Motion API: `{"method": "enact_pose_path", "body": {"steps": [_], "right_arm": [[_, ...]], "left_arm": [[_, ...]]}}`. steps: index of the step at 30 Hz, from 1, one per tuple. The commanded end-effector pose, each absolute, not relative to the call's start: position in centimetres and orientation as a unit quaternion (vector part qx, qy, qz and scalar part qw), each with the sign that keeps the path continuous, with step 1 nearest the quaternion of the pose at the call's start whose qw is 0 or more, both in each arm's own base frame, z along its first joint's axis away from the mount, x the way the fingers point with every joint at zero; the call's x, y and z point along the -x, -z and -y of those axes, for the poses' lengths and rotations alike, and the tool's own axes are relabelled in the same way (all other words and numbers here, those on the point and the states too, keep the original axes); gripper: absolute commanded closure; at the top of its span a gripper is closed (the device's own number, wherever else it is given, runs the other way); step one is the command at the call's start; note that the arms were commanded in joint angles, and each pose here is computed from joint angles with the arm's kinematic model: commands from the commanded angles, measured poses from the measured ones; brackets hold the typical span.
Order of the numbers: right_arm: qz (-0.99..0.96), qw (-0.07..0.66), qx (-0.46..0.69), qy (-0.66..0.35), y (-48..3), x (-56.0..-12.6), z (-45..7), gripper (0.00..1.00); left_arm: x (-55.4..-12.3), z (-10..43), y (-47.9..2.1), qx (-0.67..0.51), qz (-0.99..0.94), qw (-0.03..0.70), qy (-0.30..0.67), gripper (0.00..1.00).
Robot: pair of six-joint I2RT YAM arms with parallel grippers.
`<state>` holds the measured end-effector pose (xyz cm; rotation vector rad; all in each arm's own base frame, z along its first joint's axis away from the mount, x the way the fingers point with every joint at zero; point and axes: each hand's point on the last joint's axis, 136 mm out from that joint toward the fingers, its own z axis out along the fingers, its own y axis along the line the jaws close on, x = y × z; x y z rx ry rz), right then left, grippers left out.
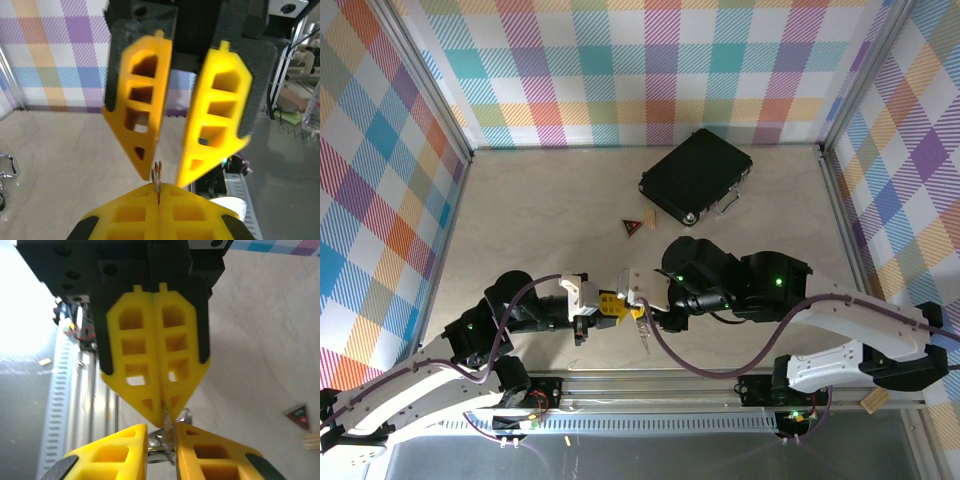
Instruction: Put the keys on the keyring
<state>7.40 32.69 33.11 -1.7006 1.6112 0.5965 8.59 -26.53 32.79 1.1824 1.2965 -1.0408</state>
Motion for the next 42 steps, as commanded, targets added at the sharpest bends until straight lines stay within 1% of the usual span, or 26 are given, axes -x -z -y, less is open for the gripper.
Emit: {"method": "enact_pose_path", "body": {"steps": [1, 5, 8, 15, 19, 21, 24, 28, 36, 42], "right_arm": [[-0.602, 0.386, 0.637, -0.29, -35.6, -6.2, -32.7, 0.69], [-0.601, 0.394, 0.626, -0.301, -36.1, -6.0, -32.2, 0.68], [-0.604, 0.401, 0.619, -0.302, -36.3, -6.1, -31.8, 0.7], [-0.602, 0.408, 0.615, -0.306, -36.3, -6.1, -31.5, 0.81], [-0.603, 0.404, 0.617, -0.304, -35.8, -6.1, -31.6, 0.9], [-0.602, 0.403, 0.619, -0.304, -35.8, -6.0, -31.7, 0.92], [-0.604, 0.402, 0.62, -0.299, -35.4, -6.2, -31.8, 0.92], [-0.602, 0.404, 0.62, -0.301, -35.6, -6.2, -32.0, 0.89], [-0.592, 0.4, 0.624, -0.317, -35.7, -5.7, -32.4, 0.91], [-0.588, 0.397, 0.626, -0.324, -35.9, -5.4, -32.4, 0.87]], "left_arm": [[-7.2, 26.1, -37.3, -0.476, -0.476, 0.564, 0.479, 1.0], [-6.5, 26.3, -38.0, -0.48, -0.458, 0.557, 0.5, 1.0], [-6.2, 26.5, -38.3, -0.48, -0.449, 0.555, 0.51, 1.0], [-5.8, 26.4, -38.8, -0.475, -0.437, 0.553, 0.527, 1.0], [-5.7, 26.4, -38.8, -0.474, -0.435, 0.551, 0.531, 1.0], [-5.6, 26.4, -38.9, -0.473, -0.433, 0.552, 0.534, 1.0], [-5.5, 26.4, -38.9, -0.474, -0.429, 0.55, 0.538, 1.0], [-5.3, 26.5, -39.0, -0.474, -0.424, 0.548, 0.543, 1.0], [-4.4, 26.5, -39.2, -0.48, -0.407, 0.533, 0.565, 1.0], [-4.3, 26.3, -39.4, -0.479, -0.405, 0.536, 0.566, 1.0]]}}
